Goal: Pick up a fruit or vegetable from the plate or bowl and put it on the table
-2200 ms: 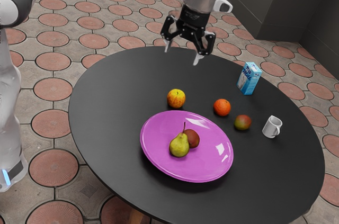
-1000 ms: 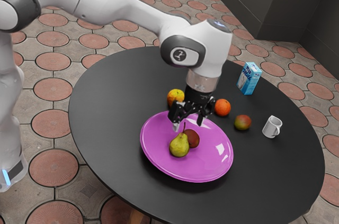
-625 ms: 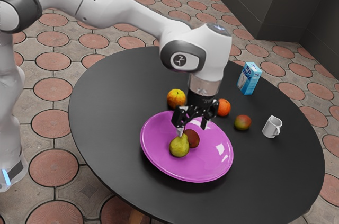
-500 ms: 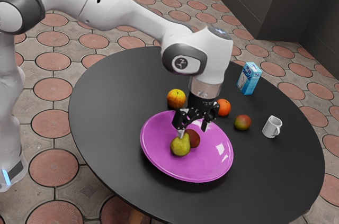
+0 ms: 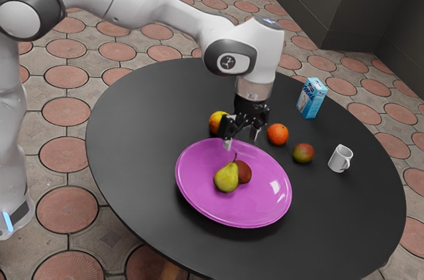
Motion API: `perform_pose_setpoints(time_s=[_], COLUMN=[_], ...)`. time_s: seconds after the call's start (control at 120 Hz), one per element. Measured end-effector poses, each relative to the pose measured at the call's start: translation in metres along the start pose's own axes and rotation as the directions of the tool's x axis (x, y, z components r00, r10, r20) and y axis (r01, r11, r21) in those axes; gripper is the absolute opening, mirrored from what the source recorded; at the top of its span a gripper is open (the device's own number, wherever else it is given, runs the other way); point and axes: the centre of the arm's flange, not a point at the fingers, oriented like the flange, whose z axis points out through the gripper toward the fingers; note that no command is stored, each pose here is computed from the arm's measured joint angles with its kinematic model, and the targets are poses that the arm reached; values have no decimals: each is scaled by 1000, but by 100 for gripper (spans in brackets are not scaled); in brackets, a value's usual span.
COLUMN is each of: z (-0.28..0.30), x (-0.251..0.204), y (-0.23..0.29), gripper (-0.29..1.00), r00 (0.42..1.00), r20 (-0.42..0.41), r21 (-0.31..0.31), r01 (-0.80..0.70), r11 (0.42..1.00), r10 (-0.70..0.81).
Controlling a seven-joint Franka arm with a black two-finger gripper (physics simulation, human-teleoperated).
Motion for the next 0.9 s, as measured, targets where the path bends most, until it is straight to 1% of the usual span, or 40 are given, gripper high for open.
perform_pose_setpoints(time_s=[0.133, 0.3, 0.367, 0.425, 0.558, 0.667, 0.792, 0.9], z=[-2, -25, -24, -24, -11, -2, 15, 20], x=[-15, -43, -52, -49, -21, -27, -26, -28], y=[-6, -13, -7, 4, 31, 31, 34, 34], gripper=[70, 70, 70, 70, 70, 70, 70, 70], r00=[999, 992, 990, 990, 995, 992, 991, 990], r20=[-3, -10, -15, -19, -34, -38, -45, -43], r21=[-14, -77, -86, -93, -82, -76, -55, -51], r01=[-39, -123, -144, -140, -100, -120, -127, -135], r11=[999, 989, 986, 986, 992, 990, 990, 989], r10=[39, 123, 143, 139, 97, 118, 124, 133])
